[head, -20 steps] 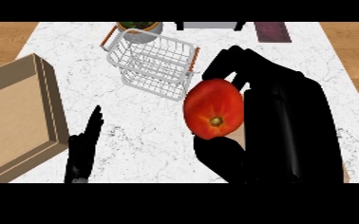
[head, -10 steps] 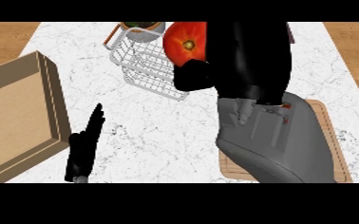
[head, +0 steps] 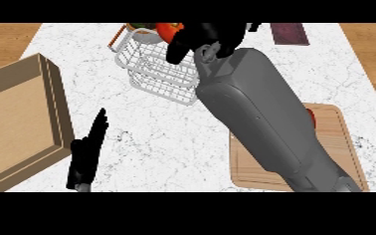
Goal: Pick the tomato from the cutting board and place it in the tiered basket
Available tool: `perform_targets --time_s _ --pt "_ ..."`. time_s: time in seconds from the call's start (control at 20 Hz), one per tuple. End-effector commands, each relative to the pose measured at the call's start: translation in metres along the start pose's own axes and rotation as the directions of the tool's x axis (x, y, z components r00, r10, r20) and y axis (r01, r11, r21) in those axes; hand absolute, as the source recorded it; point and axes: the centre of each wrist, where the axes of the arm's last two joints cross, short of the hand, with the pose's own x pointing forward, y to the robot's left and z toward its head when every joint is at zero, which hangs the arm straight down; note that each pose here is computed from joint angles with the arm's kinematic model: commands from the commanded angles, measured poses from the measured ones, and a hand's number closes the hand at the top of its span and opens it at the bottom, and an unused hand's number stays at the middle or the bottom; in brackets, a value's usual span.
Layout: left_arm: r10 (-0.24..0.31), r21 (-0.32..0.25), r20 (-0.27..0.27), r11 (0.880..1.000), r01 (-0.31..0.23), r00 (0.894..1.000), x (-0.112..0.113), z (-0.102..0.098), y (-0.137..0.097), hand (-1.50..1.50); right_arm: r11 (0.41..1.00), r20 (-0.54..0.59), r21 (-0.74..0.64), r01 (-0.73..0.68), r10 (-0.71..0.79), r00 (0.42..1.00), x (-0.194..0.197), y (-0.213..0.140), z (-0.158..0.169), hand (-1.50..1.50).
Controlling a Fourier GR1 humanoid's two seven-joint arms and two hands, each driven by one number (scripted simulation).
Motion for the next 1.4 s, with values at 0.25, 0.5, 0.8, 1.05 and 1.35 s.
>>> perform_targets --time_s 0.25,0.5,0.8,1.05,1.35 --pt "-0.001 0.007 0.016 1.000 0.001 1.000 0.012 -0.014 0.002 0.00 1.000 -0.109 0.006 0.008 -0.007 0.994 -0.014 0.064 -0.027 1.50" --pt "0.014 0.002 -0.005 1.000 -0.014 1.000 0.008 -0.014 -0.019 0.00 0.993 -0.159 0.018 0.118 -0.113 0.981 -0.030 0.080 -0.036 1.50" --pt "-0.018 -0.016 0.023 1.000 0.018 1.000 0.014 0.004 -0.018 0.00 0.920 -0.228 0.023 0.392 -0.377 0.898 -0.039 0.079 -0.047 -1.50" --pt "-0.003 -0.031 0.008 1.000 0.003 1.000 -0.002 0.010 -0.020 0.00 0.815 -0.161 -0.071 0.575 -0.579 0.800 -0.051 0.082 -0.045 -1.50" --pt "0.007 0.024 -0.010 1.000 -0.007 1.000 0.007 -0.010 0.016 0.00 0.729 -0.030 -0.244 0.640 -0.665 0.746 -0.047 0.070 -0.045 -1.50"
